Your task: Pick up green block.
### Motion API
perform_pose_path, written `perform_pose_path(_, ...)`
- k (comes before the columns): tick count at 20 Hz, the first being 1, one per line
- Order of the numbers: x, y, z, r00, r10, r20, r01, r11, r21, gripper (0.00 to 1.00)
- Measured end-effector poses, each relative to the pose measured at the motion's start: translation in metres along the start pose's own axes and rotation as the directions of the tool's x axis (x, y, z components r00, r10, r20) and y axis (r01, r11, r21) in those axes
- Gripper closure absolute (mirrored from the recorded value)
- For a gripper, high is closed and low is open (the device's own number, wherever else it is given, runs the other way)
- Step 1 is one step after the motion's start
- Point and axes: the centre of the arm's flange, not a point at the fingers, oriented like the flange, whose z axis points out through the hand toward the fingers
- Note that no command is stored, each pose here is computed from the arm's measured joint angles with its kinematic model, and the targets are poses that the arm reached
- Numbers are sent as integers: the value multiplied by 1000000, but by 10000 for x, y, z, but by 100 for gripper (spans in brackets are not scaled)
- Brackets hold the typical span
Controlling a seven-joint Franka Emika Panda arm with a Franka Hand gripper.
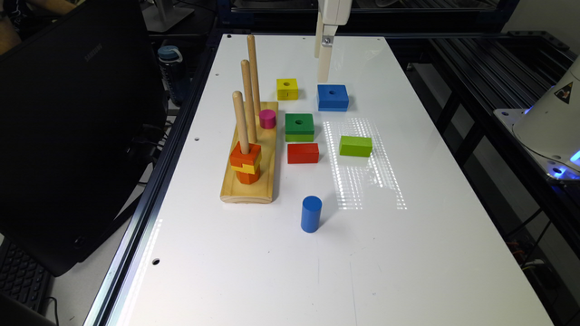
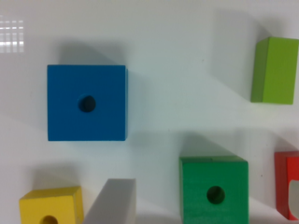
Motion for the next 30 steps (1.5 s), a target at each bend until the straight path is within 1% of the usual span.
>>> perform_pose_path(2, 0, -2, 1, 1000000, -217, 101, 217, 1000000, -3, 0)
perform_pose_path(4, 2, -3, 32, 999996, -264, 2875, 268, 999999, -1526, 0)
perform_pose_path(6, 9, -9, 118, 999982, -15, 5980, 27, 999998, -2062, 0)
perform_pose_path(9, 19, -16, 193, 999982, 265, 6026, -263, 1000000, -322, 0)
perform_pose_path(13, 21, -17, 202, 999983, 240, 5756, -241, 1000000, 111, 0)
perform_pose_path(17, 22, -18, 291, 999927, 588, 12048, -552, 999995, -3009, 0)
perform_pose_path(21, 31, -24, 386, 999930, 1002, 11802, -994, 999999, -617, 0)
perform_pose_path(24, 31, -26, 385, 999936, 895, 11279, -893, 1000000, -192, 0)
perform_pose_path(26, 29, -34, 382, 999946, -332, 10389, 324, 1000000, 786, 0)
perform_pose_path(29, 18, -73, 366, 999972, -1398, 7419, 1365, 999989, 4431, 0)
perform_pose_path(30, 15, -83, 362, 999977, -1055, 6768, 1019, 999985, 5321, 0)
